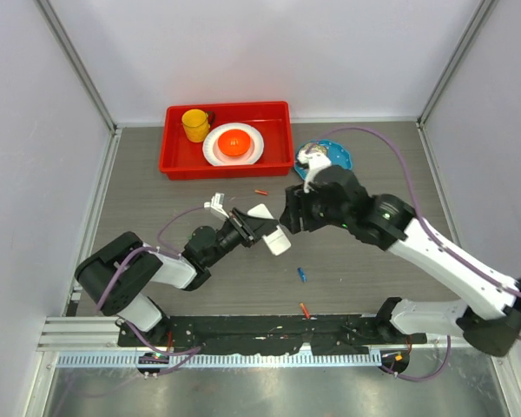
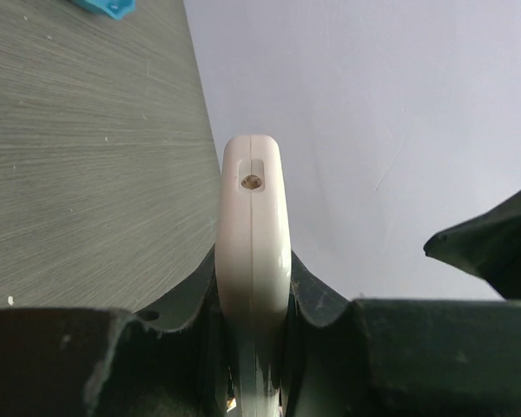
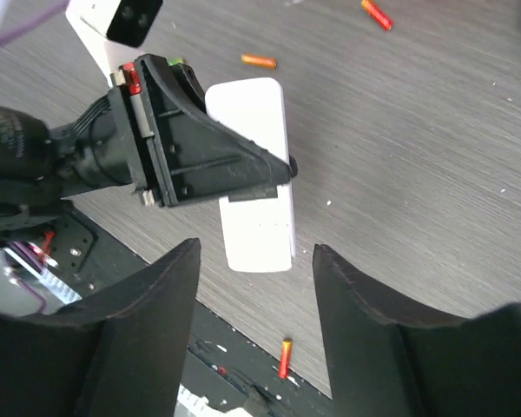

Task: Load the batteries into the remote control
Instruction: Load the battery cover into the remote control.

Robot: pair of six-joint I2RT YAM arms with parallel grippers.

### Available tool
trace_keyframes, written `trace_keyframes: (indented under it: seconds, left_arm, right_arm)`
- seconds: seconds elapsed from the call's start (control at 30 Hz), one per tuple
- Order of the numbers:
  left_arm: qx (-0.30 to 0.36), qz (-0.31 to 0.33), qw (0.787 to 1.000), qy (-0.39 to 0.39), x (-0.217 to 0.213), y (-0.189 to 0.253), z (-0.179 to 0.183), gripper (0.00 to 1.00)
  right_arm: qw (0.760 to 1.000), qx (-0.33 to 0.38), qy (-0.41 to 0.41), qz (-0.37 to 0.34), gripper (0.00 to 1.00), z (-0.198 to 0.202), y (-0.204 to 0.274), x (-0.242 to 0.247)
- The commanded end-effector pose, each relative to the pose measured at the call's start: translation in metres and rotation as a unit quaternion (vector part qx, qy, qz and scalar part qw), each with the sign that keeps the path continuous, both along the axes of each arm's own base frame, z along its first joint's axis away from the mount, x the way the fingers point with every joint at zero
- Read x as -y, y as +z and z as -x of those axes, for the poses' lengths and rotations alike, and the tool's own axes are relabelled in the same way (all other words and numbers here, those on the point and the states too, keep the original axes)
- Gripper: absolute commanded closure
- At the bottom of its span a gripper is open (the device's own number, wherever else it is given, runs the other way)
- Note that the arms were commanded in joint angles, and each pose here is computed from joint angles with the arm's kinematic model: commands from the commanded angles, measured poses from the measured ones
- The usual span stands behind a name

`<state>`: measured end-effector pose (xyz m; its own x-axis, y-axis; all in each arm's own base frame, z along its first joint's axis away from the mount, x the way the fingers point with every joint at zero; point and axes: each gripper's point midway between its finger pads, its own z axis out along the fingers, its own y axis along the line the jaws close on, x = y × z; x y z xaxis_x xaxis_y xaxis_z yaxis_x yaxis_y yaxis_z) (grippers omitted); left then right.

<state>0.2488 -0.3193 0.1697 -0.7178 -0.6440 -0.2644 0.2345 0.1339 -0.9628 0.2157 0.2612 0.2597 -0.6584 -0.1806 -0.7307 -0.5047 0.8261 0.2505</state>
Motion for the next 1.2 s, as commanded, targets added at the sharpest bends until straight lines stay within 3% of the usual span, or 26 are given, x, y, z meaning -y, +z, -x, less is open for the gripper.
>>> trace_keyframes:
  seconds: [0.0, 0.13, 0.4, 0.63, 1.17]
  left_arm:
    - [0.090, 0.121, 0.988, -0.001, -0.016, 0.081, 0.002, 1.00]
    - [0.089, 0.131, 0.987, 0.002, -0.027, 0.087, -0.002, 1.00]
    - [0.086, 0.145, 0.985, -0.027, -0.031, 0.096, 0.002, 1.00]
    - [0.080, 0.143, 0.984, -0.063, -0.024, 0.094, 0.010, 1.00]
    - [0.079, 0.153, 0.981, -0.094, -0.017, 0.103, 0.011, 1.00]
  right_arm:
    - [0.992, 0.050, -0.028, -0.109, 0.37, 0.000, 0.021, 0.007]
    - [0.981, 0.048, -0.038, -0.185, 0.30, 0.006, 0.015, 0.011]
    - [0.945, -0.006, -0.004, -0.328, 0.27, 0.022, 0.007, 0.006]
    - [0.930, -0.037, 0.042, -0.363, 0.26, 0.030, -0.001, -0.004]
    - [0.935, -0.065, 0.080, -0.339, 0.26, 0.037, -0.036, -0.012]
